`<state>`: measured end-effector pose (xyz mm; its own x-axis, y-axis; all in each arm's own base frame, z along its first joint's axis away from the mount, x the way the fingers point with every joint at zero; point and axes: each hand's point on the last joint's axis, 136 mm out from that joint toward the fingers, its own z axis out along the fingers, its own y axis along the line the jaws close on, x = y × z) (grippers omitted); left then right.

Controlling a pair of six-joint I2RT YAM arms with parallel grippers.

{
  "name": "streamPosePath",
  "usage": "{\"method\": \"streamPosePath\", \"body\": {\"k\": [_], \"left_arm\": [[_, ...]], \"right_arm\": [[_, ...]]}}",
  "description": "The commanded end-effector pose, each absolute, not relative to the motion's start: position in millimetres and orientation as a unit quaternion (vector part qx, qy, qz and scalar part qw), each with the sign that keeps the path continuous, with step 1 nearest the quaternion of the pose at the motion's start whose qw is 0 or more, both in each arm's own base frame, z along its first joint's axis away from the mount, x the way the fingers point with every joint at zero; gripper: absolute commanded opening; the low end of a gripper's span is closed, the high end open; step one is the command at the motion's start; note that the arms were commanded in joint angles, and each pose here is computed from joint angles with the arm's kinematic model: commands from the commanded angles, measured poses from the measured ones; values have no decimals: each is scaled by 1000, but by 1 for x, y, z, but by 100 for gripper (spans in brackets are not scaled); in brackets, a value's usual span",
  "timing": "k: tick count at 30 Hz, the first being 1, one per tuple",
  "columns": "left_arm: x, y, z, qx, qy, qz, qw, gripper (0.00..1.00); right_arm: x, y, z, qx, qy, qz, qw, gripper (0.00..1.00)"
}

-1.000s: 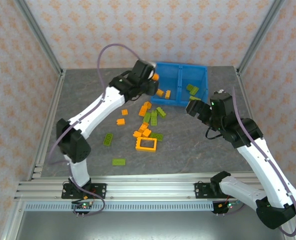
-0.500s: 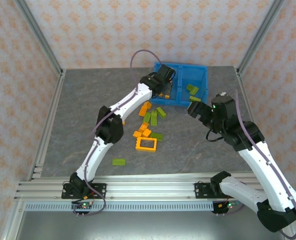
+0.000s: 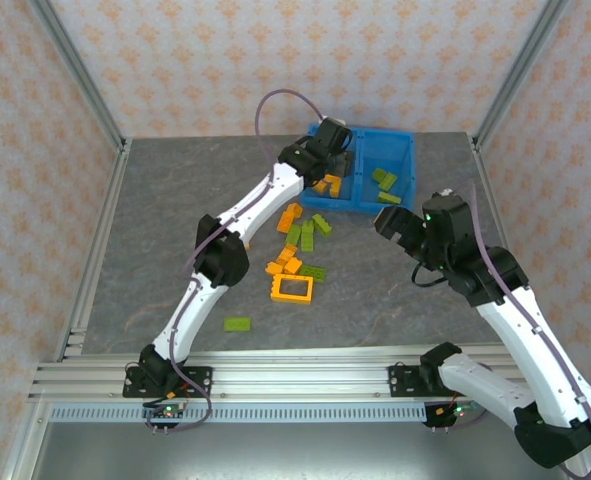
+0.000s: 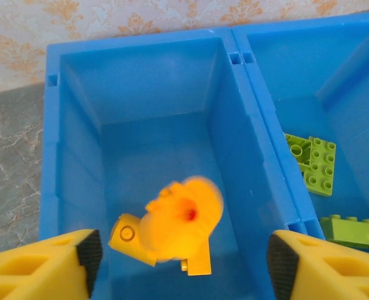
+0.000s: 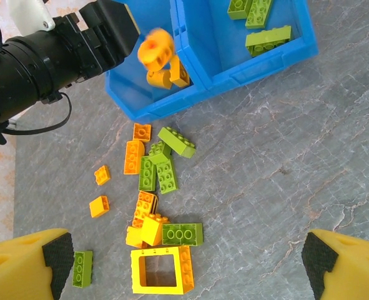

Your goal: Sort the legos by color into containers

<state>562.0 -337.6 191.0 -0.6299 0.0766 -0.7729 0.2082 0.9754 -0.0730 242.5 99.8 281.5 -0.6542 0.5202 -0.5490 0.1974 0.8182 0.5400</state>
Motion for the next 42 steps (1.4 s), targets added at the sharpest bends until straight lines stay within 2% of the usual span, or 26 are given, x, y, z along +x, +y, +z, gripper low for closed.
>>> {"method": "streamPosePath", "body": {"k": [1, 8, 13, 19, 26, 31, 42], "left_arm": [[548, -323, 276, 50, 874, -103, 472, 76], [505, -275, 338, 24, 871, -88, 482, 79], [462, -210, 335, -15, 885, -67, 461, 82], [407, -132, 262, -64, 923, -24, 378, 85], [357, -115, 142, -87, 968, -31, 231, 94], [357, -115, 94, -91, 979, -22, 184, 96], [376, -110, 35, -107, 985, 2, 138, 96]], "right_arm": [[240, 99, 280, 208, 880, 224, 363, 96], [243, 102, 278, 204, 880, 229, 364, 96], [249, 109, 278, 191, 880, 237, 366, 96], [259, 122, 273, 172, 886, 244, 354, 96], [267, 140, 260, 160, 895, 264, 321, 96], [267, 142, 257, 160, 898, 265, 312, 96], [261, 137, 253, 167, 900, 258, 310, 96]]}}
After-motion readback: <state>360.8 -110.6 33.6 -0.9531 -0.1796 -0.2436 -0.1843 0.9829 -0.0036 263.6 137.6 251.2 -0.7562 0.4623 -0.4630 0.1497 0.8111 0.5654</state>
